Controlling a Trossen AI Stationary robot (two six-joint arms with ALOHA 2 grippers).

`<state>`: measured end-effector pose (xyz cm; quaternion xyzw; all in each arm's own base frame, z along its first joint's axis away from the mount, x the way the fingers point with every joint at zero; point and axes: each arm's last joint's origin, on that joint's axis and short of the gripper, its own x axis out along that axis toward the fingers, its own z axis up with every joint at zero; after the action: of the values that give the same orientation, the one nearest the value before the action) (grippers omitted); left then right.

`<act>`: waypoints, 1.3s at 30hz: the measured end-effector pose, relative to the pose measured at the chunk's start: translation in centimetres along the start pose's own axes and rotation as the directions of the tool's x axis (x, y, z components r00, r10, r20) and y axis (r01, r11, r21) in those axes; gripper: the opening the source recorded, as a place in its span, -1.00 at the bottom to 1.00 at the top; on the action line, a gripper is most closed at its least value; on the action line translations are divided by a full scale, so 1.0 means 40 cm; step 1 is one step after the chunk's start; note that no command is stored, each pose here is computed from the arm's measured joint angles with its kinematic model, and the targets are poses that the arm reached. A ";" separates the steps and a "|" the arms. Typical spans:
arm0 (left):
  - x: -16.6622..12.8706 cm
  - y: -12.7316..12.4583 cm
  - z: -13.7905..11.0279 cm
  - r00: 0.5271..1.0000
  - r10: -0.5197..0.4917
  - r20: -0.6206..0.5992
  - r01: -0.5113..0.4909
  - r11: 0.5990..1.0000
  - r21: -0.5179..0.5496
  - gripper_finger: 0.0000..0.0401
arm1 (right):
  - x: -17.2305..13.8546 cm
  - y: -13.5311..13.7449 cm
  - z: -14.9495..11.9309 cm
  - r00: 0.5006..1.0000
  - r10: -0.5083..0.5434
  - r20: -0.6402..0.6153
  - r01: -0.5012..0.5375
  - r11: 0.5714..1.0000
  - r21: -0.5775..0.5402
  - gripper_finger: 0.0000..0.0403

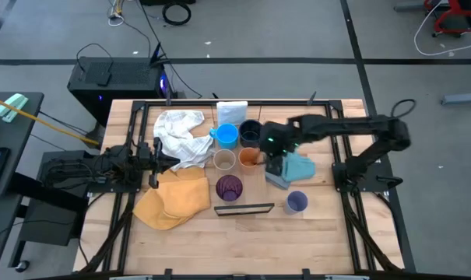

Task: Stack small to large cups/mugs on shelf
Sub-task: Remove the orange cup from the shelf

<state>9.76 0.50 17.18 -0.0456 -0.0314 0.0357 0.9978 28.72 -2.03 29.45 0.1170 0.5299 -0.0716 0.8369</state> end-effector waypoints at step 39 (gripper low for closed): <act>0.000 0.000 -0.004 1.000 0.001 -0.017 -0.002 1.000 -0.027 -0.87 | 0.054 -0.014 0.148 0.994 -0.062 -0.090 0.082 0.969 0.235 -0.16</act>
<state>9.77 0.50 17.01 -0.0592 -0.0232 0.0356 0.9973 34.65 -4.15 29.88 0.2000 0.5551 -0.1602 0.7913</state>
